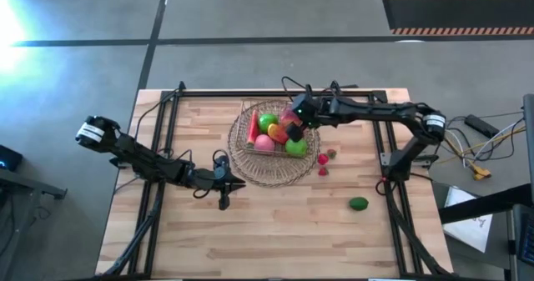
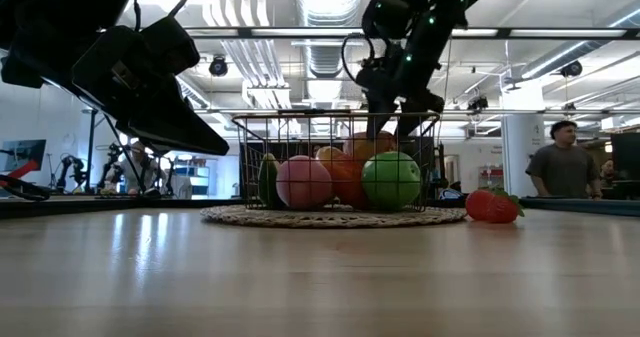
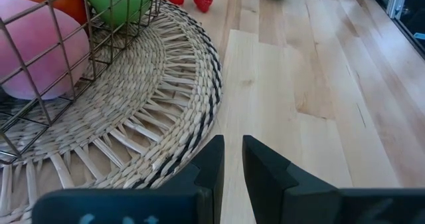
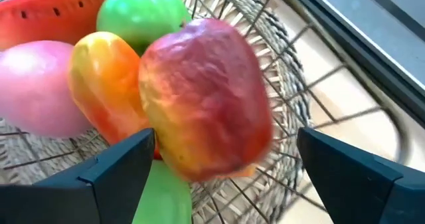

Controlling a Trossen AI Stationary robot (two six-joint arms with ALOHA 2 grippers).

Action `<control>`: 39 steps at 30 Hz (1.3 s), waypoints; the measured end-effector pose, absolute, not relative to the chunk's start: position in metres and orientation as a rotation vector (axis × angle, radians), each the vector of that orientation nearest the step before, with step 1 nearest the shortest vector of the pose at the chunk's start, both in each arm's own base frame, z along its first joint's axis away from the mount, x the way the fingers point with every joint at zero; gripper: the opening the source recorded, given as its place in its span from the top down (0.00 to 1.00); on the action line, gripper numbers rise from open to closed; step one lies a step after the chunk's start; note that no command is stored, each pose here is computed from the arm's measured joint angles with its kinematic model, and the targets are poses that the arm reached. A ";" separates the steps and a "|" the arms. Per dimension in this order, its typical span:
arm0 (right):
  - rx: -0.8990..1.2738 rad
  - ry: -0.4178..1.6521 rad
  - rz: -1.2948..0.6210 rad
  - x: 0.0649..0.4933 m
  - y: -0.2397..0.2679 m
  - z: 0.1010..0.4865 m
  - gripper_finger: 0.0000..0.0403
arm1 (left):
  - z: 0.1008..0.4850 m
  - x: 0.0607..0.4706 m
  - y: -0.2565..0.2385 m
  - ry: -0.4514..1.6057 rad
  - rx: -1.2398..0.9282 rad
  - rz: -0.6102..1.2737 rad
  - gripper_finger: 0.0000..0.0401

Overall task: Build produce basket
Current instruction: Put the red apple into the gold wire basket, then put the green lime into the gold wire basket

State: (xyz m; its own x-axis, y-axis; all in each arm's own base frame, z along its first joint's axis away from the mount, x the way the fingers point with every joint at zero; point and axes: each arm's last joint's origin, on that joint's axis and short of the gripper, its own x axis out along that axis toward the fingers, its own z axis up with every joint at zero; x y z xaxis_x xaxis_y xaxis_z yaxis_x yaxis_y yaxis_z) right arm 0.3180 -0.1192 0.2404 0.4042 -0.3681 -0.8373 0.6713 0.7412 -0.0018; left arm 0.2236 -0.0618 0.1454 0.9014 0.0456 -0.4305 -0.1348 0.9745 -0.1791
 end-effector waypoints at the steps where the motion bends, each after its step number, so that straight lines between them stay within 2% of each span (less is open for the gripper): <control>1: 0.366 0.943 -0.676 0.316 -0.118 0.243 0.11 | 0.145 0.224 -0.062 0.439 -0.208 0.094 0.90; 9: 0.349 0.934 -0.682 0.295 -0.098 0.271 0.11 | 0.145 0.224 -0.062 0.439 -0.208 0.094 0.90; 18: 0.113 0.851 -0.644 0.279 0.002 0.288 0.11 | 0.146 0.224 -0.062 0.430 -0.212 0.093 0.90; 27: 0.159 0.885 -0.519 0.240 0.102 0.268 0.11 | 0.147 0.224 -0.062 0.417 -0.217 0.090 0.90; 32: 0.212 1.043 -0.562 0.204 0.131 0.248 0.11 | 0.147 0.224 -0.062 0.417 -0.216 0.090 0.90; 36: 0.163 1.140 -0.437 0.178 0.157 0.237 0.11 | 0.147 0.224 -0.062 0.417 -0.216 0.090 0.90; 39: 0.186 1.201 -0.451 0.161 0.164 0.230 0.11 | 0.146 0.223 -0.062 0.423 -0.213 0.091 0.90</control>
